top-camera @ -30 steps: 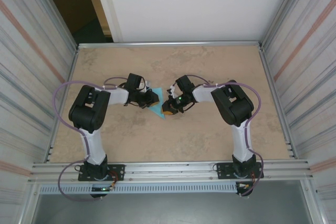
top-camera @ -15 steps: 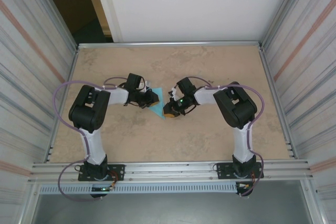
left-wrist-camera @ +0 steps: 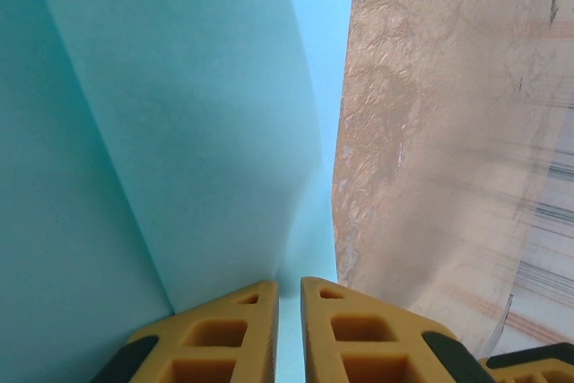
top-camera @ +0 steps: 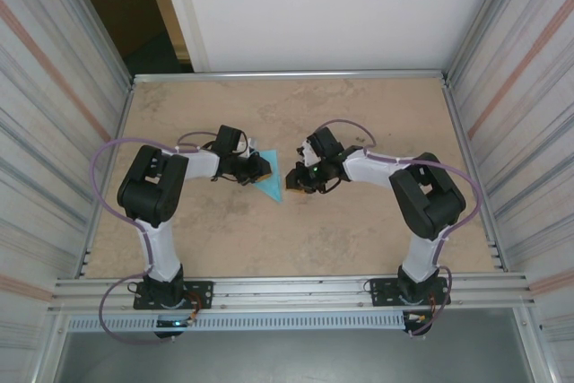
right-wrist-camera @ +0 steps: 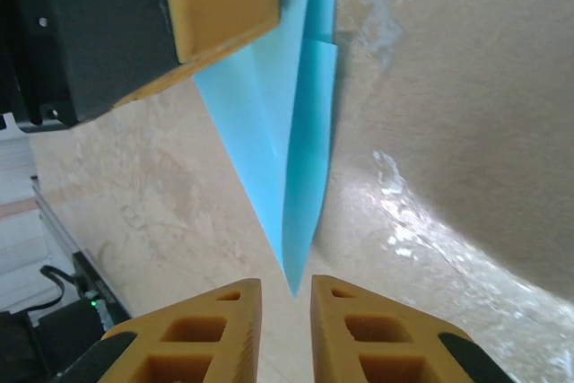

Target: Fold a paper plane with a square sheet of paper (pick it up from the middle)

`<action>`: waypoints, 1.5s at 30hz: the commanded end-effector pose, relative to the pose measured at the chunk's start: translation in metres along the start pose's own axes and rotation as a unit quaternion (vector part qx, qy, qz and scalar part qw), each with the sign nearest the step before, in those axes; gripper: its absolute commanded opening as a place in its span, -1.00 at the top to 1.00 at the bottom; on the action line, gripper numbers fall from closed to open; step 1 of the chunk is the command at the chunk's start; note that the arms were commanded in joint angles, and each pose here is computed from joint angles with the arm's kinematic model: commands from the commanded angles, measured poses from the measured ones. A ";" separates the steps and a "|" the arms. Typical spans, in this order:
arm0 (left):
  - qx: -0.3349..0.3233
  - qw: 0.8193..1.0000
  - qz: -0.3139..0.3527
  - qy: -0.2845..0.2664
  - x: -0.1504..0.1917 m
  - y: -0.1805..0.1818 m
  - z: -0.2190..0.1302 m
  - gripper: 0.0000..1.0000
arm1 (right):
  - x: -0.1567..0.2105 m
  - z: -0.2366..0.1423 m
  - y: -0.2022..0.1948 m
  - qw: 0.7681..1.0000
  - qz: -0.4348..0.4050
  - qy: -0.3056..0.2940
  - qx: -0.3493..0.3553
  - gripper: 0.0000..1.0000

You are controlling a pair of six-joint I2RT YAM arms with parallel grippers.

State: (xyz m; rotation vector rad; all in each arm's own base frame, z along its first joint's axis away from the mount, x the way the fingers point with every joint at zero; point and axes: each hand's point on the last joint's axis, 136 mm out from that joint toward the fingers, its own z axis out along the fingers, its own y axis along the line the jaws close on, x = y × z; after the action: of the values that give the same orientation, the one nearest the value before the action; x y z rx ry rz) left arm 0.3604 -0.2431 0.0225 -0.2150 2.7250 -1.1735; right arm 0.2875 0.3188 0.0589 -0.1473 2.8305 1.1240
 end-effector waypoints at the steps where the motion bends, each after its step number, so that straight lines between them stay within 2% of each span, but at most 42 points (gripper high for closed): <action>1: -0.022 1.000 -0.012 0.014 0.009 0.020 0.004 0.70 | -0.007 0.008 0.014 1.000 -0.017 -0.011 0.012 0.64; 9: -0.003 1.000 -0.004 0.012 0.008 0.010 0.000 0.69 | -0.026 0.019 -0.002 0.998 0.008 -0.037 0.051 0.53; 16: 0.021 1.000 0.018 0.005 0.005 -0.010 -0.007 0.68 | -0.021 0.033 -0.002 0.998 -0.003 -0.004 0.060 0.53; 30: 0.005 1.000 0.010 0.009 0.007 -0.002 -0.003 0.69 | -0.001 0.039 -0.014 0.996 -0.002 0.036 0.076 0.64; 38: -0.006 1.000 0.006 0.013 0.009 0.004 -0.002 0.69 | -0.035 -0.008 0.021 0.994 -0.054 -0.082 0.057 0.52; 45: -0.005 1.000 0.004 0.013 0.009 0.003 -0.001 0.69 | -0.012 0.029 0.033 0.998 -0.064 -0.001 0.018 0.76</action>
State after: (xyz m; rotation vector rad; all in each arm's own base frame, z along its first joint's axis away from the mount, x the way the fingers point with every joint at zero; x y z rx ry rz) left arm 0.3572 -0.2450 0.0233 -0.1945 2.7224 -1.2048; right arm 0.3118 0.3495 0.0758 -0.2455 2.7432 1.0019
